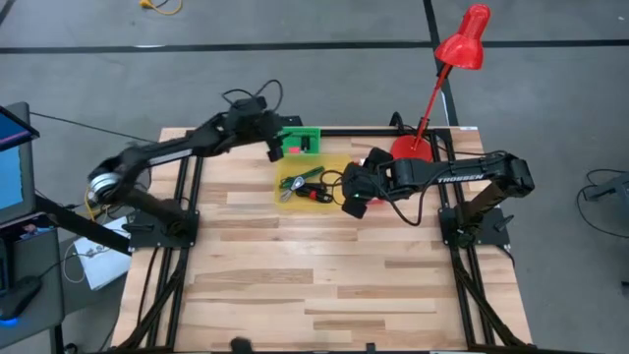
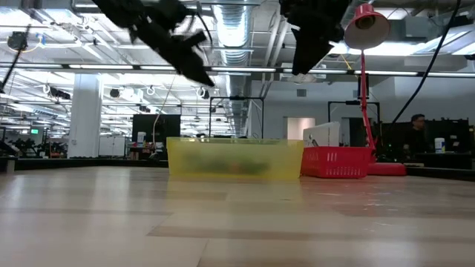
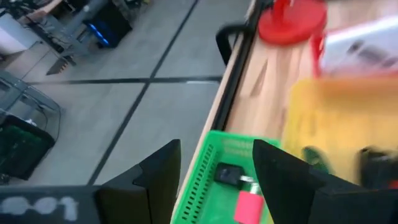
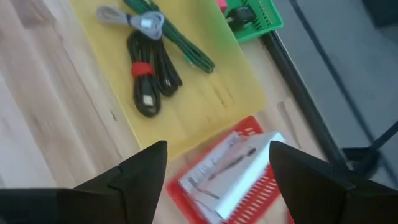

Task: Pick and place items into bin
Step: Return to Home Position

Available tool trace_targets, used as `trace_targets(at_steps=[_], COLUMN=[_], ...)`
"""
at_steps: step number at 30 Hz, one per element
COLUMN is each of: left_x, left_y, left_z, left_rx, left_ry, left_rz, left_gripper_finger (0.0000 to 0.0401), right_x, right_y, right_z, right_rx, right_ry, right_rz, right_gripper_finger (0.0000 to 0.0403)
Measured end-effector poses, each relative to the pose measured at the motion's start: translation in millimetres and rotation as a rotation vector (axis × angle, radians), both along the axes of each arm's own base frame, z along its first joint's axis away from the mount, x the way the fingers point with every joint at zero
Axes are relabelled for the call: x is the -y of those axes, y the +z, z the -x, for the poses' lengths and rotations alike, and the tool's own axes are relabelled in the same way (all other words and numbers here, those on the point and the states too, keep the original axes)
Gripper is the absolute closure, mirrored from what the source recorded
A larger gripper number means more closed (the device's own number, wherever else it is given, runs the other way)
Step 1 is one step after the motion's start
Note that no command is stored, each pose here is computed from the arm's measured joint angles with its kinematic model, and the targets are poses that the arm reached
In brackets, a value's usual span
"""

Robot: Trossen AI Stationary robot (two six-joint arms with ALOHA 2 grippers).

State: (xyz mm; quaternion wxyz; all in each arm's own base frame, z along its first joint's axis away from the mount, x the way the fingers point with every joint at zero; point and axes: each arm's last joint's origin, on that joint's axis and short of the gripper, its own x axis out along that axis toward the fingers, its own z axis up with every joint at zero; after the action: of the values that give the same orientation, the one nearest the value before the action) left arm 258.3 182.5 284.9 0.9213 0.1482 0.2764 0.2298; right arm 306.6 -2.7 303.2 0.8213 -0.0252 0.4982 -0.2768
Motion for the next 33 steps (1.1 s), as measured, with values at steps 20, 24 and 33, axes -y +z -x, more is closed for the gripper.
trace_targets(at_steps=[20,24,33], left_x=[159.4,165.4,165.2], left_y=[72.2,47.5,0.3], left_z=[203.2,218.9,218.9], left_rx=[0.633,0.726,0.756], left_ry=[-0.097,-0.08,-0.064], left_rz=[0.191,0.203,0.249], left_gripper_finger=[0.0211,0.0211,0.0211], right_x=[-19.3,-18.3,-15.5], right_y=[44.4,68.6,104.6], right_z=[-21.5,-1.5,78.2], right_rx=[0.445,0.522,0.753], right_ry=[0.716,0.754,0.835], right_rz=[-0.367,-0.322,-0.23], right_gripper_finger=[0.0127,0.0127,0.0127])
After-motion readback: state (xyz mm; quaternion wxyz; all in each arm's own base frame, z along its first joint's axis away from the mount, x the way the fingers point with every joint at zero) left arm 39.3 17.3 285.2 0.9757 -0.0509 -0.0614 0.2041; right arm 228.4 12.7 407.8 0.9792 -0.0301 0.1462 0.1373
